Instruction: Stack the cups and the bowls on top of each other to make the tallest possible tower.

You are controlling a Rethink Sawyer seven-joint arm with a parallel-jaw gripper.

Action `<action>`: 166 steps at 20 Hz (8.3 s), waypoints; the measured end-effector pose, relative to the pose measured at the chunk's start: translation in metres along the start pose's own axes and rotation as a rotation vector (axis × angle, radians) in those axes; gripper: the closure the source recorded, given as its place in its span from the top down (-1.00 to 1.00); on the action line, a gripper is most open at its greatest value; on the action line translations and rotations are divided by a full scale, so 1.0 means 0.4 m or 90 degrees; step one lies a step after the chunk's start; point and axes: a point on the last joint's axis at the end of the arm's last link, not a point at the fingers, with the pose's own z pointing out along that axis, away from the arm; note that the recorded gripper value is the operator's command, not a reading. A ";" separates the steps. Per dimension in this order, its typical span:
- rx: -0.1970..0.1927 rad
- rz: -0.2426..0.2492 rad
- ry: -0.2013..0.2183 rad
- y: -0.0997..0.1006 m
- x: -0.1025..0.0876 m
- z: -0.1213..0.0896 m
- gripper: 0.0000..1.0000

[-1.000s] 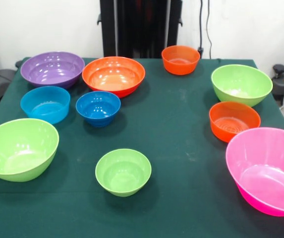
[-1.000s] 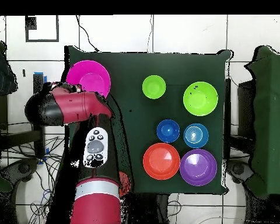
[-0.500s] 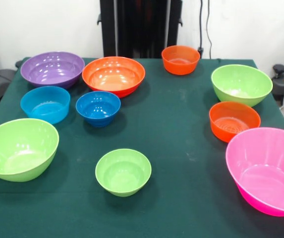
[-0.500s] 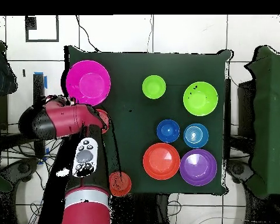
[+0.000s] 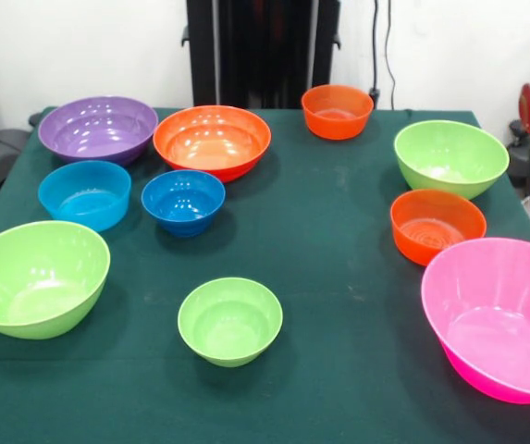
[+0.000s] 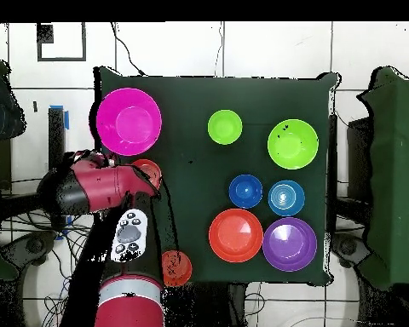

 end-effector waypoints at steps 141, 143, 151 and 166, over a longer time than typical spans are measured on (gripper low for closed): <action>0.040 0.010 -0.005 -0.153 0.287 0.109 1.00; 0.042 0.007 -0.002 -0.158 0.295 0.115 1.00; 0.049 -0.004 0.009 -0.186 0.326 0.140 1.00; 0.054 -0.004 -0.003 -0.206 0.323 0.147 1.00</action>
